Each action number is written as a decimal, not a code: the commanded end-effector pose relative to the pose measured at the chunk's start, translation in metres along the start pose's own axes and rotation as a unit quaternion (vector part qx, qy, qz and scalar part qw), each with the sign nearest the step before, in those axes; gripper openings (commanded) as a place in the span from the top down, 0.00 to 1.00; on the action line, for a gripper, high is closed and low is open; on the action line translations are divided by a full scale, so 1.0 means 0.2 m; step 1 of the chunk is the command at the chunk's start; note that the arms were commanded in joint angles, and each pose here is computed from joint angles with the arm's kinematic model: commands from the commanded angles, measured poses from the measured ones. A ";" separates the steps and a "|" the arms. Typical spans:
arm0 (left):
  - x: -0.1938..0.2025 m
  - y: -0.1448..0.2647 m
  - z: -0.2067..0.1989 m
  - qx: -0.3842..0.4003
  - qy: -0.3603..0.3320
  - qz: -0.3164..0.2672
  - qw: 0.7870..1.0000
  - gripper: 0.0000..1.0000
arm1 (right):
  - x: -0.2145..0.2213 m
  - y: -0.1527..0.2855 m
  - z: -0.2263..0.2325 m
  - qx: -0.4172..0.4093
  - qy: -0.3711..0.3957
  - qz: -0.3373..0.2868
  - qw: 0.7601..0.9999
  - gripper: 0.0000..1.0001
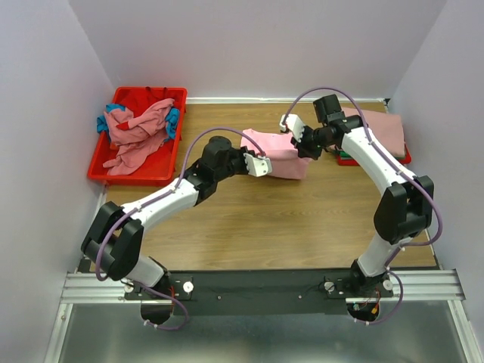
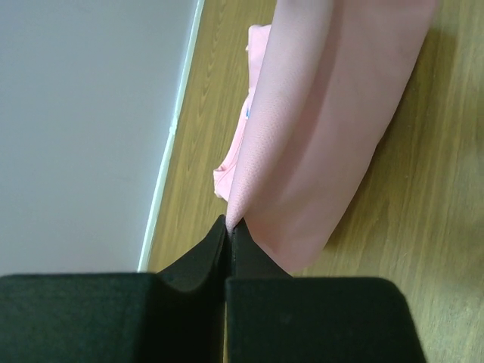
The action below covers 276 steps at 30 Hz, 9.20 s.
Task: Fold and stack the t-shirts
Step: Fold the tshirt, then neatly place the folded tshirt to the corner
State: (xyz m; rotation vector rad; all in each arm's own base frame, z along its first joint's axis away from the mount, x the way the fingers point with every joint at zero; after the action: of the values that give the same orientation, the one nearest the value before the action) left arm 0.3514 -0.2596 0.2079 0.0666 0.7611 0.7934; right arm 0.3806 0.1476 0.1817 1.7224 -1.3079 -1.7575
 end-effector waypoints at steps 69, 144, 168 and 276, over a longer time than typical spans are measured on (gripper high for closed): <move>0.33 0.03 -0.36 0.066 0.165 0.049 0.983 1.00 | 0.03 -0.36 0.01 -0.106 -0.052 -0.023 0.993 0.99; 0.12 0.82 0.16 -0.245 0.421 0.017 0.873 0.06 | 0.09 -0.66 -0.25 -0.034 -0.392 -0.074 0.916 0.06; -0.11 1.04 0.10 -0.228 0.398 -0.115 0.881 0.06 | 0.20 -0.95 0.14 -0.194 -0.475 0.009 0.858 0.39; -0.13 1.03 0.09 -0.219 0.386 -0.128 0.887 0.08 | 0.34 0.82 -1.09 0.353 -0.360 -0.069 0.861 1.00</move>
State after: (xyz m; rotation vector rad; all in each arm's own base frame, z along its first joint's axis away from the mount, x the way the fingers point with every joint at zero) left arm 0.2242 -0.1236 0.3035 -0.7995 1.3026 0.7369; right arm 0.5013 -0.0472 0.3100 1.5268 -2.3215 -2.4243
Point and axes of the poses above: each gripper's point midway between its finger pads, its own y axis back along the fingers, its own z axis along the line the jaws close on, x = y × z, the point moved 3 cm from there along y, back along the fingers, and after that the axes turned 3 degrees about -y, right-handed, at the moved point
